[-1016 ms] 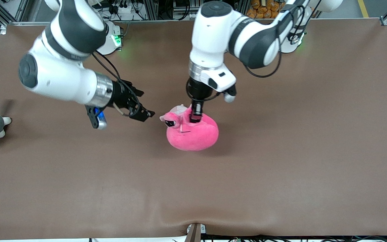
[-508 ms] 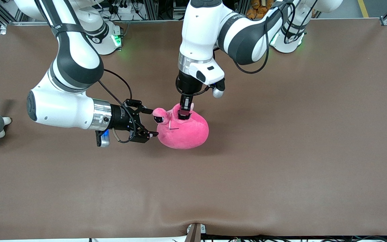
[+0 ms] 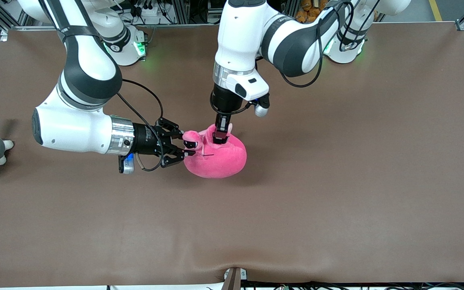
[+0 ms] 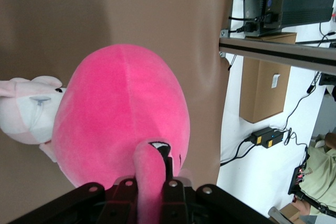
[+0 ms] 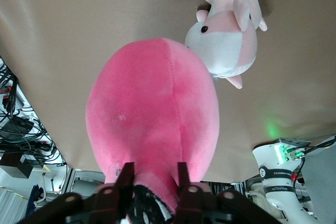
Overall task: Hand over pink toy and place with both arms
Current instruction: 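Close the right gripper on the plush while the left gripper holds it, then open the left gripper while the right gripper carries the plush away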
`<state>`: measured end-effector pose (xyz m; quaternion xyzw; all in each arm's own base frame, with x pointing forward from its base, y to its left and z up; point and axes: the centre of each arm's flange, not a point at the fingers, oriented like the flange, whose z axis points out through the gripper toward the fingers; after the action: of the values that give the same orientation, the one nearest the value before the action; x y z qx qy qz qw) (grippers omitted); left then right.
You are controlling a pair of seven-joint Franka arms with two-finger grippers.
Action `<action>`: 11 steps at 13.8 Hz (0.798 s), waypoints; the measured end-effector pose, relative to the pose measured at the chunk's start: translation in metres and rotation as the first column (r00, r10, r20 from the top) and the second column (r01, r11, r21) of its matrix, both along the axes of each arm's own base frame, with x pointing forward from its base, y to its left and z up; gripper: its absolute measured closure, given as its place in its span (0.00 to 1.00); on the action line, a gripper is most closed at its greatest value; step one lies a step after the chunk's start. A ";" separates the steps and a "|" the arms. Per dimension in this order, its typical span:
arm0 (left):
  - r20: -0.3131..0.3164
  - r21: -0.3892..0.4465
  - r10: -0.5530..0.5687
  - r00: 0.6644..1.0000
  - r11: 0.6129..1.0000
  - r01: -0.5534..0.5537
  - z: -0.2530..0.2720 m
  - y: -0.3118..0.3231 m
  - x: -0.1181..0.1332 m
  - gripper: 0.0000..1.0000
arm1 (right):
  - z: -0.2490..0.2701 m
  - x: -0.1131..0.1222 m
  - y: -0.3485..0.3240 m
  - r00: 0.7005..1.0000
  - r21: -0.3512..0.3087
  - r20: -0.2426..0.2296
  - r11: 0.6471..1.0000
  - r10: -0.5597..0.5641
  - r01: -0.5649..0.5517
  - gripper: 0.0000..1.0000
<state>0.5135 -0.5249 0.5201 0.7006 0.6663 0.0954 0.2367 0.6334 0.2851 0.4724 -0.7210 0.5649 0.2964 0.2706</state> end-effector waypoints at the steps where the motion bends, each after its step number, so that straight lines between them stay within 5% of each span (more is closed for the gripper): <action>1: 0.002 0.000 0.003 1.000 1.000 -0.003 0.000 0.001 0.001 0.88 | 0.000 0.000 0.000 1.000 0.002 -0.001 1.000 -0.001 0.001 0.78; 3: 0.002 -0.001 0.004 1.000 1.000 -0.004 0.000 0.001 0.002 0.88 | 0.000 0.000 0.000 1.000 0.005 -0.004 1.000 -0.004 0.004 0.91; 7: 0.003 -0.001 0.006 1.000 1.000 -0.006 0.001 0.002 0.002 0.88 | 0.001 0.000 0.000 1.000 0.006 -0.021 1.000 -0.022 0.022 0.92; 11: 0.020 0.000 0.018 1.000 1.000 -0.018 0.006 0.010 0.011 0.53 | 0.005 0.004 -0.005 0.999 0.010 -0.017 0.999 -0.036 0.037 0.92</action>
<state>0.5245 -0.5154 0.5265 0.6938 0.6700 0.1048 0.2424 0.6372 0.2802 0.4772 -0.7066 0.5787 0.3005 0.2748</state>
